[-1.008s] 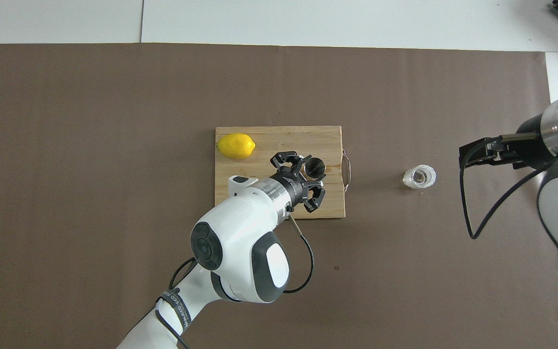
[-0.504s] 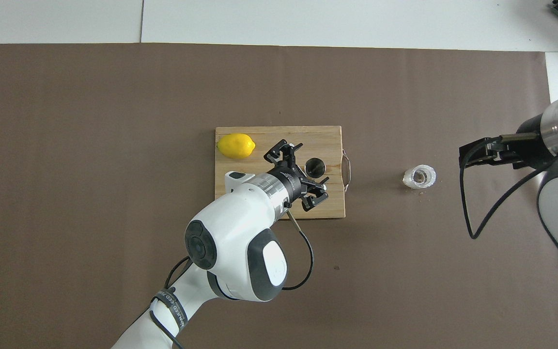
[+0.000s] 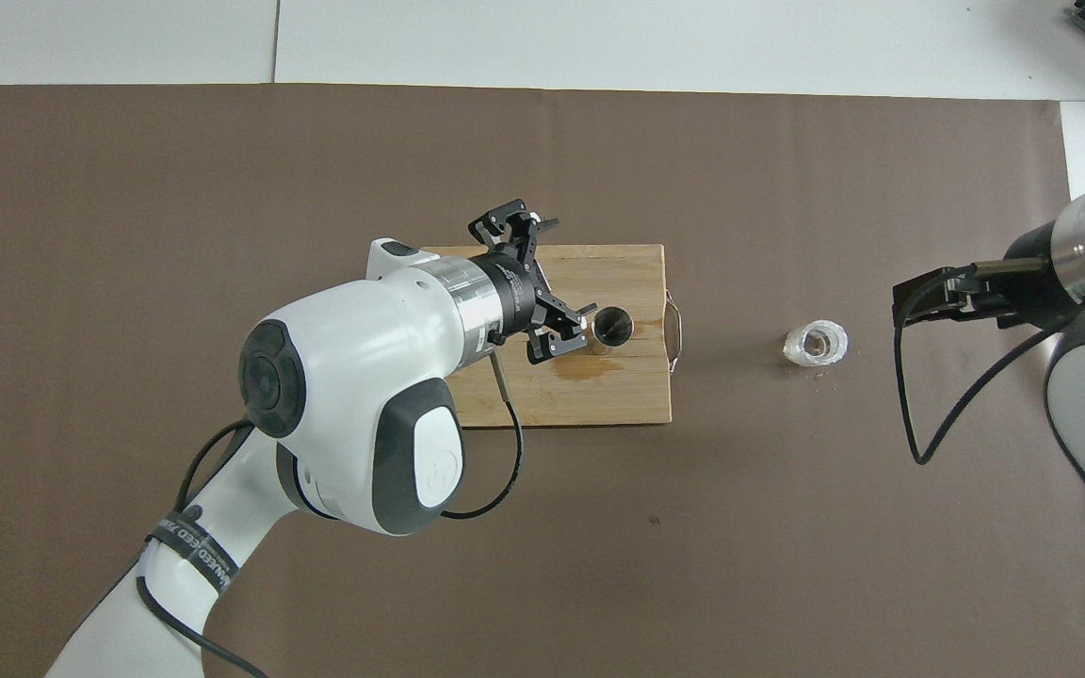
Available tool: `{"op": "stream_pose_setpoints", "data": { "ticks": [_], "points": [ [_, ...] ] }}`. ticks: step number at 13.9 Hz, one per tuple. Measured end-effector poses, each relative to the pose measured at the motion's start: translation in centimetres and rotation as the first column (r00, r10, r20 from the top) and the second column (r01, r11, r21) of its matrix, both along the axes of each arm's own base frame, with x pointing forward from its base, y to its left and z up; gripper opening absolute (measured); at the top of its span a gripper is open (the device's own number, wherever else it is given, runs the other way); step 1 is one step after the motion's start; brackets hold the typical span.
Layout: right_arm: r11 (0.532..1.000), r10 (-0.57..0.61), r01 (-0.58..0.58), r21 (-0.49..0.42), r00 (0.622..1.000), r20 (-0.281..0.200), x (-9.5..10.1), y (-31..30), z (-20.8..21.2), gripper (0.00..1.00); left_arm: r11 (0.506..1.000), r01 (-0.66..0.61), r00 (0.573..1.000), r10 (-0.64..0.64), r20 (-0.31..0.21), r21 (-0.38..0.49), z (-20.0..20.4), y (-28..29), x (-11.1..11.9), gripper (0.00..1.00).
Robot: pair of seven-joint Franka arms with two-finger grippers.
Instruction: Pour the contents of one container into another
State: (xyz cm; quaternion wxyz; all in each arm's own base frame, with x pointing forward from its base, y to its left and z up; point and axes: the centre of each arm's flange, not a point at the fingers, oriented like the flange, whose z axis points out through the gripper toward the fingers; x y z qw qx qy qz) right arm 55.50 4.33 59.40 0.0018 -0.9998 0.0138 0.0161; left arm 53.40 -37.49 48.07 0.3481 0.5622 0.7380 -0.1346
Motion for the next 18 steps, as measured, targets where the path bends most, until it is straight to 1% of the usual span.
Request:
{"op": "stream_pose_setpoints", "data": {
  "ticks": [3, 5, 6, 8, 10, 11, 12, 13, 14, 15, 16, 18],
  "points": [
    [1.0, 0.0, 0.0, 0.0, 1.0, 0.0, 0.0, 0.0, 0.0, 1.0, 0.993, 0.054, 0.998, -0.057, 0.027, 0.109, 2.2, 3.6, 2.9, 1.0],
    [1.0, 0.0, 0.0, 0.0, 1.0, 0.0, 0.0, 0.0, 0.0, 1.0, 0.982, 0.097, 0.993, -0.106, 0.05, 0.159, 3.4, 6.1, 4.0, 1.0],
    [1.0, 0.0, 0.0, 0.0, 1.0, 0.0, 0.0, 0.0, 0.0, 1.0, 0.972, 0.138, 0.985, -0.154, 0.073, 0.191, 4.2, 7.7, 4.4, 1.0],
    [1.0, 0.0, 0.0, 0.0, 1.0, 0.0, 0.0, 0.0, 0.0, 1.0, 0.931, 0.242, 0.948, -0.287, 0.139, 0.271, 6.4, 11.0, 4.8, 1.0],
    [1.0, 0.0, 0.0, 0.0, 1.0, 0.0, 0.0, 0.0, 0.0, 1.0, 0.876, 0.318, 0.886, -0.41, 0.215, 0.362, 8.9, 14.6, 5.0, 1.0],
    [1.0, 0.0, 0.0, 0.0, 1.0, 0.0, 0.0, 0.0, 0.0, 1.0, 0.843, 0.347, 0.851, -0.467, 0.241, 0.41, 9.8, 16.6, 5.1, 1.0],
    [1.0, 0.0, 0.0, 0.0, 1.0, 0.0, 0.0, 0.0, 0.0, 1.0, 0.798, 0.385, 0.806, -0.536, 0.253, 0.463, 10.4, 18.5, 5.3, 1.0],
    [1.0, 0.0, 0.0, 0.0, 1.0, 0.0, 0.0, 0.0, 0.0, 1.0, 0.741, 0.429, 0.753, -0.609, 0.248, 0.518, 10.6, 20.2, 5.4, 1.0],
    [1.0, 0.0, 0.0, 0.0, 1.0, 0.0, 0.0, 0.0, 0.0, 1.0, 0.67, 0.469, 0.695, -0.682, 0.227, 0.575, 10.4, 21.9, 5.5, 1.0],
    [1.0, 0.0, 0.0, 0.0, 1.0, 0.0, 0.0, 0.0, 0.0, 1.0, 0.6, 0.498, 0.644, -0.739, 0.196, 0.626, 10.2, 23.3, 5.7, 1.0],
    [1.0, 0.0, 0.0, 0.0, 1.0, 0.0, 0.0, 0.0, 0.0, 1.0, 0.543, 0.515, 0.606, -0.778, 0.166, 0.663, 9.9, 24.4, 5.8, 1.0],
    [1.0, 0.0, 0.0, 0.0, 1.0, 0.0, 0.0, 0.0, 0.0, 1.0, 0.467, 0.531, 0.557, -0.821, 0.125, 0.707, 9.4, 26.2, 6.1, 1.0]
  ]
}}
